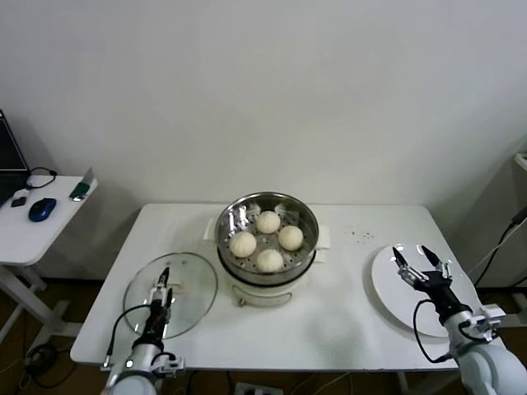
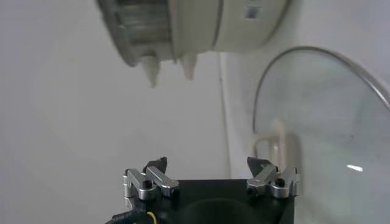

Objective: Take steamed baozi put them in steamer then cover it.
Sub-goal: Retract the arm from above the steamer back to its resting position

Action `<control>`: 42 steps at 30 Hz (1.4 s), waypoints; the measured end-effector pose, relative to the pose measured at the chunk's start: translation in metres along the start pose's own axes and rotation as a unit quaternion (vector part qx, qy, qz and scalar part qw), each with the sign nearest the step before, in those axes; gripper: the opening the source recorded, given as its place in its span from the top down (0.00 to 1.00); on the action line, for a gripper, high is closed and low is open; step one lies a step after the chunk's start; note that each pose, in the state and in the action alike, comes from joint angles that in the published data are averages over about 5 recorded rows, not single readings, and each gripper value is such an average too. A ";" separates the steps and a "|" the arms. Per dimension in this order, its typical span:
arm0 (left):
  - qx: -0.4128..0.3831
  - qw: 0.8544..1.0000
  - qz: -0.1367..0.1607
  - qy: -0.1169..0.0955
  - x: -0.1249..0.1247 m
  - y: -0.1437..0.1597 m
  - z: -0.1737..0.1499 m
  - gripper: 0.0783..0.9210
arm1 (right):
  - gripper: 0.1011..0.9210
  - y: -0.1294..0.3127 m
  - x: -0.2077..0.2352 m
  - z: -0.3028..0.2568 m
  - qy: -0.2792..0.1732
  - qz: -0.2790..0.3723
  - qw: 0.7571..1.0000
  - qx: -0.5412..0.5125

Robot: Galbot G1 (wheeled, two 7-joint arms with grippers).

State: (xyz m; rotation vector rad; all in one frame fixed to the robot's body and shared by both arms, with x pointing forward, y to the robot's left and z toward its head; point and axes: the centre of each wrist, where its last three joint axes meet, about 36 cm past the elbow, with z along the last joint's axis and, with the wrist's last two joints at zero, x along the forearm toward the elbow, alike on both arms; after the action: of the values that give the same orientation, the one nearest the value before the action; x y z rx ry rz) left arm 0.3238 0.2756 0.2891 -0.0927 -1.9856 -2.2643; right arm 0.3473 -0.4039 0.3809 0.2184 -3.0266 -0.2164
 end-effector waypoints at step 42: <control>-0.002 1.000 -0.001 0.003 -0.070 -0.030 0.011 0.59 | 0.12 0.010 0.019 0.036 0.008 0.019 1.000 0.000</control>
State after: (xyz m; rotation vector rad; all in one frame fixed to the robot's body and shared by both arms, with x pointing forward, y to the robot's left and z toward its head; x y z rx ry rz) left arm 0.3889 0.2939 0.2515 -0.0835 -1.9783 -2.2671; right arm 0.3233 -0.3921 0.3487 0.1614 -3.0126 -0.2097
